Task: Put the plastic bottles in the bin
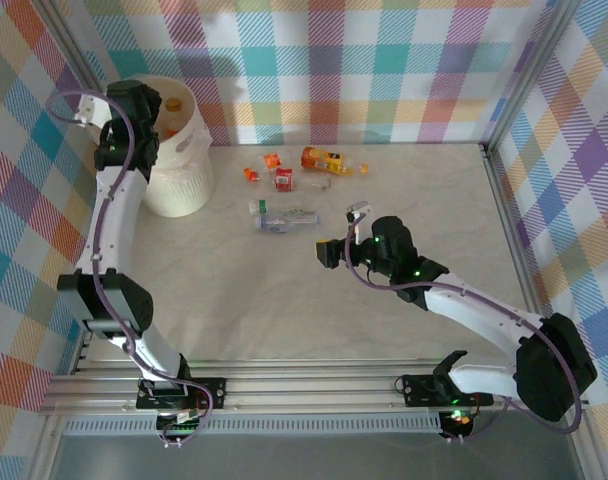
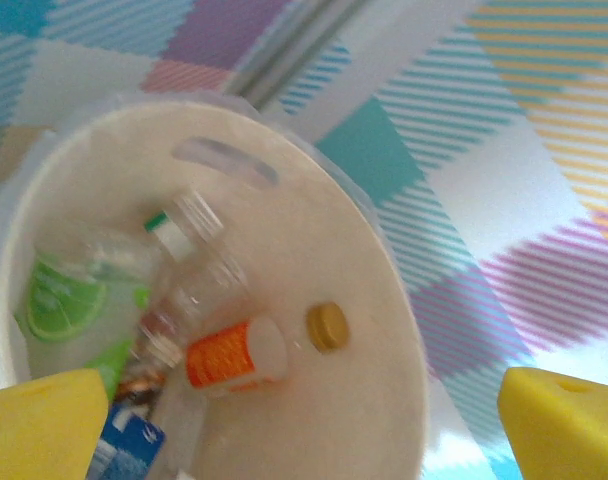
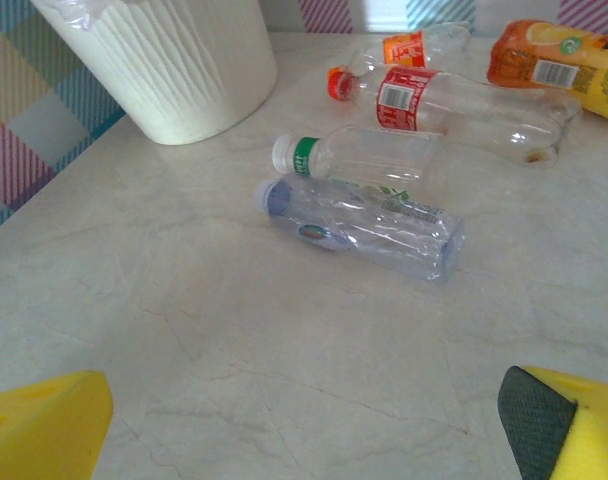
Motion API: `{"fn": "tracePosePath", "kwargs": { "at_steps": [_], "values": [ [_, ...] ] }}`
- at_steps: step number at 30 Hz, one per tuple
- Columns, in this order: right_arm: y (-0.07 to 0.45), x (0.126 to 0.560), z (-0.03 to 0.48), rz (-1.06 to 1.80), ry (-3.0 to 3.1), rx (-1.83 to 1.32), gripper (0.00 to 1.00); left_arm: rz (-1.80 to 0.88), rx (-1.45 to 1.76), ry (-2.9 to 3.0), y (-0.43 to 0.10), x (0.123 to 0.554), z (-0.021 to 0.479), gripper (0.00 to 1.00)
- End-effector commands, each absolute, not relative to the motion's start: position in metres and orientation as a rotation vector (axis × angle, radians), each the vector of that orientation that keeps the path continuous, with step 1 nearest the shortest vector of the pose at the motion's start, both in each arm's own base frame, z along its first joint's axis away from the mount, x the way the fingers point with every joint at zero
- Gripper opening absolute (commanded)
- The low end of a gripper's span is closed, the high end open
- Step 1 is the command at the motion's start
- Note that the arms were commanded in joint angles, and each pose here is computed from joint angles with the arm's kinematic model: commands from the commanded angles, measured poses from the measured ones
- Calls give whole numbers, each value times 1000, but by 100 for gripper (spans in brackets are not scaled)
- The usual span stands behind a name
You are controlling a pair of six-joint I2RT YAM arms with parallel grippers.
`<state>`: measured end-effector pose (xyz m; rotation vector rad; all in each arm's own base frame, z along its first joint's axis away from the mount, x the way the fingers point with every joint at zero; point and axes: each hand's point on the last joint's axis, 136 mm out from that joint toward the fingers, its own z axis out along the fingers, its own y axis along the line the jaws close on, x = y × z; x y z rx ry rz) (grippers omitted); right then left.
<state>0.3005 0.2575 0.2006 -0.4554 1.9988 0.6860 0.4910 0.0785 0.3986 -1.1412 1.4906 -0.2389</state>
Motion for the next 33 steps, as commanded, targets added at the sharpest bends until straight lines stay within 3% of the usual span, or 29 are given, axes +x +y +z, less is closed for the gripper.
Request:
{"fn": "tracePosePath", "kwargs": {
  "at_steps": [1, 14, 20, 27, 33],
  "values": [
    [255, 312, 217, 676, 1963, -364, 100, -384, -990, 1481, 43, 484, 421, 100],
    [229, 330, 192, 543, 2057, -131, 100, -660, -511, 1677, -85, 439, 411, 100],
    [237, 330, 185, 574, 2089, -152, 100, -828, -249, 1786, -152, 427, 382, 100],
    [235, 330, 184, 571, 2096, -136, 100, -818, 138, 2090, -230, 425, 294, 100],
    [229, 326, 185, 549, 2102, -138, 100, -614, 240, 2310, -242, 437, 206, 100]
  ]
}}
